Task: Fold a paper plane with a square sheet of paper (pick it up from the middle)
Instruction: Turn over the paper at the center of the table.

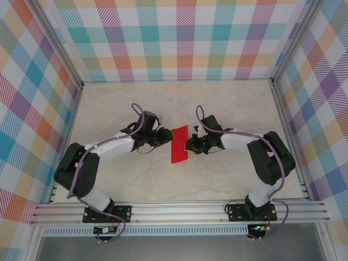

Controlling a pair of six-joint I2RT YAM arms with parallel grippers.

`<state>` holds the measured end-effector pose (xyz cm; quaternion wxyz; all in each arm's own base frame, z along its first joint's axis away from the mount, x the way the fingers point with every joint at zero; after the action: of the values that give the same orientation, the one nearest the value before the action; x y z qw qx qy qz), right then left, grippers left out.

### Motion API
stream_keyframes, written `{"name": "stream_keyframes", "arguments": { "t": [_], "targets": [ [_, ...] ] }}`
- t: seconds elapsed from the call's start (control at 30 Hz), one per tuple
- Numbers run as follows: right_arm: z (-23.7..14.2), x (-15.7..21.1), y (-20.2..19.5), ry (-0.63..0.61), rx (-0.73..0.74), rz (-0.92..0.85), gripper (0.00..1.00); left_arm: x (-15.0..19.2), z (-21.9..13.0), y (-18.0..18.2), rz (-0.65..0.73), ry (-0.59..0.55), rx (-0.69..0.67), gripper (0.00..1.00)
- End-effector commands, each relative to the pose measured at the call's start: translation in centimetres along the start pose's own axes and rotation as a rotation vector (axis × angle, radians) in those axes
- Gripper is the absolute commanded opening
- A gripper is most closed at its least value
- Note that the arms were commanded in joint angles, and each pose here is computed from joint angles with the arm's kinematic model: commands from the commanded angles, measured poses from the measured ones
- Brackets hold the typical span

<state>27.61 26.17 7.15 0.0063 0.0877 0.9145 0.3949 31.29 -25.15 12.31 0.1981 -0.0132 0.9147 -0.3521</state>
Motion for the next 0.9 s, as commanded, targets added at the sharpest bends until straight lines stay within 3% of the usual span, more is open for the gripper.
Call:
{"name": "stream_keyframes", "arguments": {
  "t": [0.0, 0.23, 0.4, 0.57, 0.7, 0.87],
  "targets": [
    [-2.6, 0.6, 0.2, -0.048, 0.065, -0.05, 0.08, 0.8, -2.4, 1.0, 0.006, -0.044, -0.077, 0.29],
    [-8.2, 2.0, 0.0, -0.168, 0.272, -0.124, 0.07, 1.2, -7.1, 2.4, 0.003, -0.174, -0.152, 0.39],
    [-12.7, 2.6, -0.5, -0.271, 0.534, -0.192, 0.08, 1.6, -8.9, 3.5, -0.006, -0.221, -0.176, 0.47],
    [-16.6, 3.6, -1.7, -0.329, 0.899, -0.214, 0.1, 2.3, -9.8, 4.9, -0.032, -0.259, -0.2, 0.52],
    [-16.9, 4.2, -1.8, -0.319, 1.118, -0.226, 0.08, 2.8, -10.7, 6.5, -0.067, -0.29, -0.252, 0.54],
    [-13.0, 4.5, -1.9, -0.249, 1.229, -0.206, 0.08, 3.3, -13.2, 8.4, -0.098, -0.365, -0.346, 0.57]
  ]
}}
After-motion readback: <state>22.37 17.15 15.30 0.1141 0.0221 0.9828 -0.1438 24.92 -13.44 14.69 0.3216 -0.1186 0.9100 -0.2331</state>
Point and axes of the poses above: each hand's point on the last joint's axis, 136 mm out from that joint toward the fingers, its own z axis out along the fingers, its own y axis along the line the jaws close on, x = y × z, the point moved 2 cm from there along -z, back along the fingers, and after that the axes turned 7 degrees about z, right-handed, at the moved point
